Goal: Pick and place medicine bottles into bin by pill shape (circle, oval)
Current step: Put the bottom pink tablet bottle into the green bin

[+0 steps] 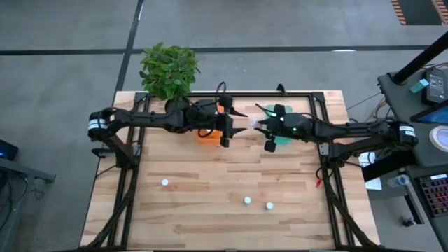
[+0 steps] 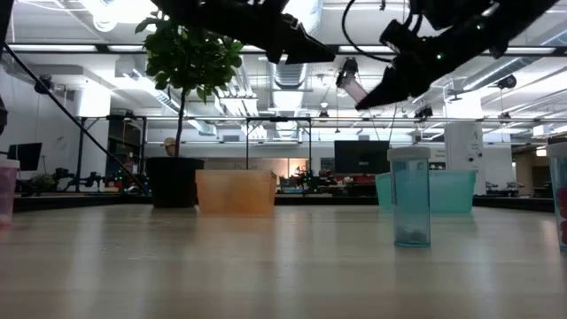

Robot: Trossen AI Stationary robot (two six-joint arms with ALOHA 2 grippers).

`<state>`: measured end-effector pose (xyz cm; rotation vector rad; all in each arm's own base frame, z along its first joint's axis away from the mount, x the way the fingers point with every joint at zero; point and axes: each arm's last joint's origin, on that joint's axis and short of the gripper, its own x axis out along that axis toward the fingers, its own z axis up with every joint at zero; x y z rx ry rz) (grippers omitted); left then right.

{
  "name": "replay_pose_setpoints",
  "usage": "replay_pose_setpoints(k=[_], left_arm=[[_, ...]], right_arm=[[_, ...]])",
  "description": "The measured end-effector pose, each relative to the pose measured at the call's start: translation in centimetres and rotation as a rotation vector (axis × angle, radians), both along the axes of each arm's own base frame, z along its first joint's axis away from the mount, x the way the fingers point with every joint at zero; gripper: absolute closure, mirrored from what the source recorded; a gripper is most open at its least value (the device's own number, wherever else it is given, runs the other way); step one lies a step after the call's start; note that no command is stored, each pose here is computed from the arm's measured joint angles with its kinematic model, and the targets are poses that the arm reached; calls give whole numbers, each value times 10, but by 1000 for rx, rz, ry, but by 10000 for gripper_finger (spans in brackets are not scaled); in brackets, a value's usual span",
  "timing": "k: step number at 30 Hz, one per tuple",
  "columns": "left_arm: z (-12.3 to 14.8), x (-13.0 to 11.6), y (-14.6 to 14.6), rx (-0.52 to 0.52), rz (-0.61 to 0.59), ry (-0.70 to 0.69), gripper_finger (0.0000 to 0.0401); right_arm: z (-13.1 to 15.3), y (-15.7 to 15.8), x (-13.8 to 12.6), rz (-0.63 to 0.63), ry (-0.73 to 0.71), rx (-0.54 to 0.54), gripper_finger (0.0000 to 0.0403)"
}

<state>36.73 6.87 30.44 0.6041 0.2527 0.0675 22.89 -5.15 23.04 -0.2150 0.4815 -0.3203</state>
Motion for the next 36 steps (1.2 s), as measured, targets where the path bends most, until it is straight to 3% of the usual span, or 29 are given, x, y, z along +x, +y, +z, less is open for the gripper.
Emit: replay_pose_setpoints(k=[7, 10, 25, 36], left_arm=[[1, -14, -3, -37, 8, -197, 195], [-1, -14, -3, -69, 7, -224, 195], [-11, -7, 0, -266, -25, -247, 195], [-10, 0, 1, -280, -69, -356, 195]], right_arm=[[0, 2, -2, 63, -345, -63, 299], [3, 3, 0, 97, -420, -74, 302], [13, 0, 17, 119, -479, -121, 302], [17, 0, 18, 118, -514, -116, 304]])
